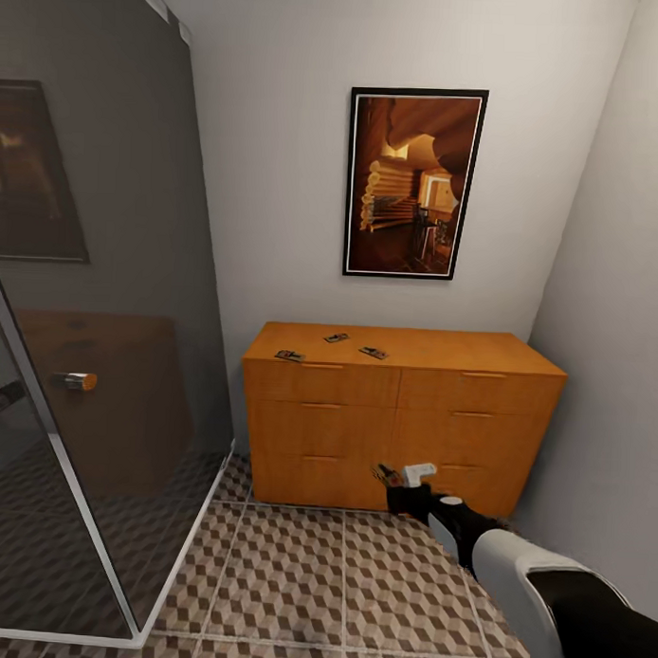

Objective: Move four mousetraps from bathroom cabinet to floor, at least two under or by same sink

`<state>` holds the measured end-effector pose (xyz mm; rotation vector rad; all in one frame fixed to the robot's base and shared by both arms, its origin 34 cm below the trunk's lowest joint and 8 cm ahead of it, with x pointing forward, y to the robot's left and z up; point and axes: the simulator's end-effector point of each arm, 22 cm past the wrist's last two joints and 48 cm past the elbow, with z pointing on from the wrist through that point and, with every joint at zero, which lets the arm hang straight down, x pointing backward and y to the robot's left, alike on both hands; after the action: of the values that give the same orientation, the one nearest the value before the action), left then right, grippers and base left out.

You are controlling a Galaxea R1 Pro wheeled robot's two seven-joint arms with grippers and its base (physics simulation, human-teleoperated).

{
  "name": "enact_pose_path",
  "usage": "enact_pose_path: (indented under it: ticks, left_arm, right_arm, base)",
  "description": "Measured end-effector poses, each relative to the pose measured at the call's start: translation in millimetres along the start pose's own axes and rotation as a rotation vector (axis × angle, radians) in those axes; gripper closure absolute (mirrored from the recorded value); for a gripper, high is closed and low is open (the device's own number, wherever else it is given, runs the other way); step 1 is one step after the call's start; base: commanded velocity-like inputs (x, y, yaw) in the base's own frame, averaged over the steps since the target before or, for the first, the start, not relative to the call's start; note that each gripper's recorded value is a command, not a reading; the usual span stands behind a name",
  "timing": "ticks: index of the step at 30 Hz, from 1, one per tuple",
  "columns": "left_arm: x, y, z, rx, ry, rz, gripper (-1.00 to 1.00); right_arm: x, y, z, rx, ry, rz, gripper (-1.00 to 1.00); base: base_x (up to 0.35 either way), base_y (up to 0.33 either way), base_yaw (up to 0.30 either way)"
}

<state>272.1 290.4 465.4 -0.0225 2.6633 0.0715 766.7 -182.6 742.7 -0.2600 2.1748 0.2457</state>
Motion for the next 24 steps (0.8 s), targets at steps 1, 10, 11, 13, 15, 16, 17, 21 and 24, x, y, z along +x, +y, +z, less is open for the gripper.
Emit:
enact_pose_path:
  ticks: [1,10,11,13,15,16,17,21,24]
  left_arm:
    - [0,0,0.0,0.000,0.000,0.000,-1.00]
    - [0,0,0.0,0.000,0.000,-0.001,-1.00]
    - [0,0,0.0,0.000,0.000,-0.001,-1.00]
    - [0,0,0.0,0.000,0.000,0.000,-1.00]
    - [0,0,0.0,0.000,0.000,0.000,-1.00]
    - [0,0,0.0,0.000,0.000,0.000,-1.00]
    - [0,0,0.0,0.000,0.000,0.000,-1.00]
    - [0,0,0.0,-0.001,0.000,-0.001,-1.00]
    - [0,0,0.0,-0.001,0.000,-0.001,-1.00]
  right_arm:
    - [13,2,-0.9,-0.003,-0.007,-0.008,1.00]
    - [114,22,-19.2,-0.028,-0.041,-0.026,1.00]
    - [120,24,-21.6,-0.030,-0.049,-0.026,1.00]
    - [142,30,-29.9,-0.036,-0.069,-0.029,1.00]
    - [170,40,-42.5,-0.045,-0.094,-0.035,1.00]
    - [175,42,-45.8,-0.045,-0.104,-0.033,1.00]
    - [186,46,-52.1,-0.049,-0.119,-0.037,1.00]
    - [220,58,-75.3,-0.052,-0.159,-0.036,1.00]
    - [235,63,-91.1,-0.040,-0.201,-0.031,1.00]
  base:
    - [0.000,0.000,0.000]
    - [0.000,0.000,0.000]
    - [0.000,0.000,0.000]
    - [0.000,0.000,0.000]
    - [0.000,0.000,0.000]
    - [0.000,0.000,0.000]
    - [0.000,0.000,0.000]
    - [0.000,0.000,0.000]
    - [0.000,0.000,0.000]
